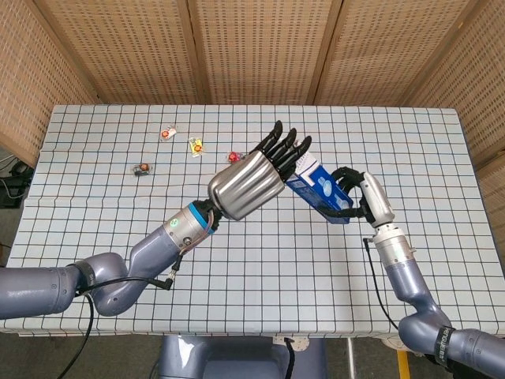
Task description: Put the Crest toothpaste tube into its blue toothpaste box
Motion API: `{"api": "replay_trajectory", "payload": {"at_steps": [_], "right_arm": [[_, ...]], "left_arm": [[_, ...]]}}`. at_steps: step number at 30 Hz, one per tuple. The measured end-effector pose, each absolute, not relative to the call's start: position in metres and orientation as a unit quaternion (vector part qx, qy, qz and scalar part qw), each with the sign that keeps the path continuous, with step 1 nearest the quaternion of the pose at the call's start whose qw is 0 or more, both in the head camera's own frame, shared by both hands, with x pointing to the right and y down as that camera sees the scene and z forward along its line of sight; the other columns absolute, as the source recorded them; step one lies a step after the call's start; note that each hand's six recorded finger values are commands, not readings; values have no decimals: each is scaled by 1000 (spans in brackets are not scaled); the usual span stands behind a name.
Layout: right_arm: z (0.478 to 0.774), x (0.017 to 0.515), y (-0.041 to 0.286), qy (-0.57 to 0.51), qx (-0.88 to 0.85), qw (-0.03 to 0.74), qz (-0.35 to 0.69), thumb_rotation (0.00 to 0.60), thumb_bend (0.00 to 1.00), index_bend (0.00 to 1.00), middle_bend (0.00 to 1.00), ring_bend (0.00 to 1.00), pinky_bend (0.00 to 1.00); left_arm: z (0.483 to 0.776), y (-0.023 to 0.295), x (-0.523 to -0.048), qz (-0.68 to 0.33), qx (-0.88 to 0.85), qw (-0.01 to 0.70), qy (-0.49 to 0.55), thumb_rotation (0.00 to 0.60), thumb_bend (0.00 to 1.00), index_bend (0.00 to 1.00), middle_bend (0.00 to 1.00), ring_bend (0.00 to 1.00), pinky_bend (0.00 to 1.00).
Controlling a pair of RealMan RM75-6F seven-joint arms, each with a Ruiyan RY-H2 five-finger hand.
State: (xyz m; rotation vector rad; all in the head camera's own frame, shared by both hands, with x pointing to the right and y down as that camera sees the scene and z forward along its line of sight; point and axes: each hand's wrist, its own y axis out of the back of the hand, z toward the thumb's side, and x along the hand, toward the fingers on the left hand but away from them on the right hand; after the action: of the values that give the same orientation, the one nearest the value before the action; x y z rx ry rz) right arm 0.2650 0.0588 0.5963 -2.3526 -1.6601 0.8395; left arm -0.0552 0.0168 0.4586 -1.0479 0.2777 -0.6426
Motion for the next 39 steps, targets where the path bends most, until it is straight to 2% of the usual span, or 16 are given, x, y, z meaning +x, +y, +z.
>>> {"api": "replay_trajectory", "payload": {"at_steps": [7,12,16,22,29,39], "right_arm": [[601,270,59,-582,-775,25,245,600,236,833,650,686,694],[604,276,60,-593,-769,17,239,600,236,832,650,686,694],[606,282,63,-583,-766,52,264,600,236,832,648,686,694],[614,296,74,-538,-753,154,346,600,235,830,648,686,693],[641,324,103,-456,-709,262,471,600,235,830,648,686,693],[681,348,158,-404,-690,261,541,600,236,826,644,685,693]], "left_arm": [[448,11,-71,-302,-500,795,165,600,146,204,68,112,149],[453,12,-91,-317,-516,774,183,600,146,207,68,112,150],[465,17,-111,-338,-534,752,188,600,146,207,68,112,150],[494,33,-156,-390,-580,686,202,600,137,215,68,112,149],[524,64,-211,-441,-621,606,230,600,128,225,68,113,149],[550,108,-263,-453,-644,560,259,600,127,233,70,113,148]]}}
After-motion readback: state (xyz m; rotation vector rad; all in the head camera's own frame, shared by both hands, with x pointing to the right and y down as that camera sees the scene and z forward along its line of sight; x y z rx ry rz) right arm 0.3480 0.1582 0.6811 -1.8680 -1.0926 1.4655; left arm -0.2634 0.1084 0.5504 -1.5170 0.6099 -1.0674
